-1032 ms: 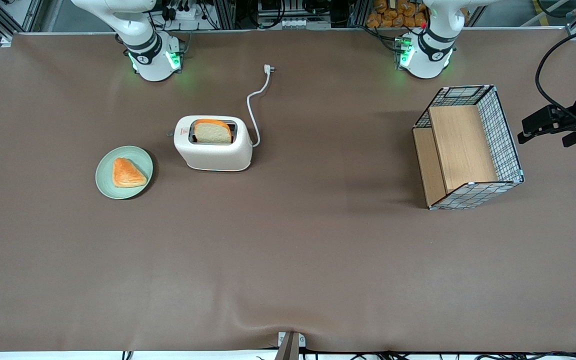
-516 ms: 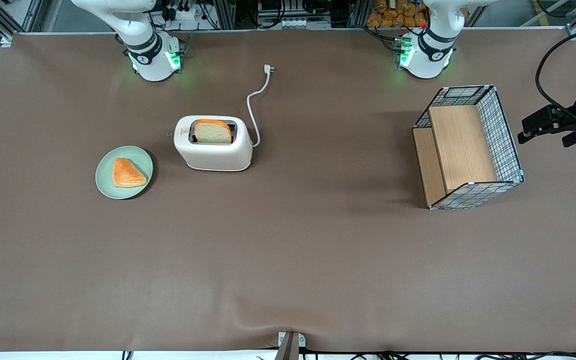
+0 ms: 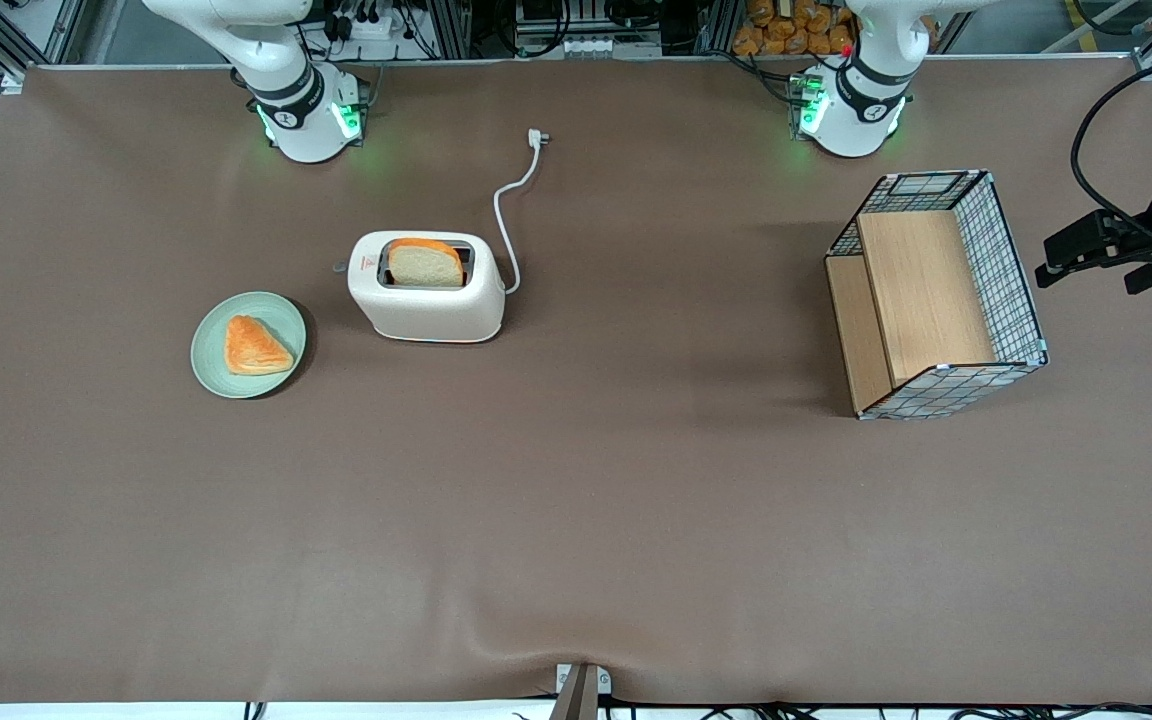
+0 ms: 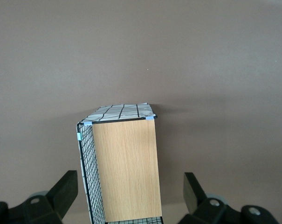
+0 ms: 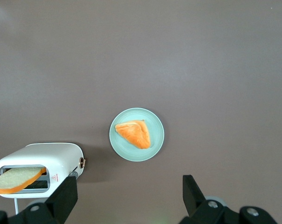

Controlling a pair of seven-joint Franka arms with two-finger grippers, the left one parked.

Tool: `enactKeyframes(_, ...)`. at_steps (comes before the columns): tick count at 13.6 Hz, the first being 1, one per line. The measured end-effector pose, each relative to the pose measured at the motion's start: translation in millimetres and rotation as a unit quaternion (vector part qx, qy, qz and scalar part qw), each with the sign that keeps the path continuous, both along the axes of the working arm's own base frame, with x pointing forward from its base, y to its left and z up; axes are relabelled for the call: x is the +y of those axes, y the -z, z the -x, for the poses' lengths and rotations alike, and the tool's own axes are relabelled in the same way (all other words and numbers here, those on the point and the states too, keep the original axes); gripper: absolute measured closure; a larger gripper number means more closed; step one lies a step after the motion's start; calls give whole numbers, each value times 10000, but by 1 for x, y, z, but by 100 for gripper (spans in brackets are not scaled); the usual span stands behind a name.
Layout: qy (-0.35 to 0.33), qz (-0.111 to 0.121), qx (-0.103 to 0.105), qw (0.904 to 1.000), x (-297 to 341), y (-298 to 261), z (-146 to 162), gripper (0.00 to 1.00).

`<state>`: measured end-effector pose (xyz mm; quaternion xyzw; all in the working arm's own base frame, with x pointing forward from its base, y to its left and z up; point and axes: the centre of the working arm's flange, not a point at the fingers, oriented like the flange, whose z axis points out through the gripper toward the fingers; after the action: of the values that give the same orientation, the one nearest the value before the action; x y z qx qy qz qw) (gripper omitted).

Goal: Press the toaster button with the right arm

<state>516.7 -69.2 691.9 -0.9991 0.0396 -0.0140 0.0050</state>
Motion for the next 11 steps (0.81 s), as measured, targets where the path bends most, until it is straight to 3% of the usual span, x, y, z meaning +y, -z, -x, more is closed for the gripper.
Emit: enactKeyframes(11,-42,2,-1,10000,5,0,-1,0)
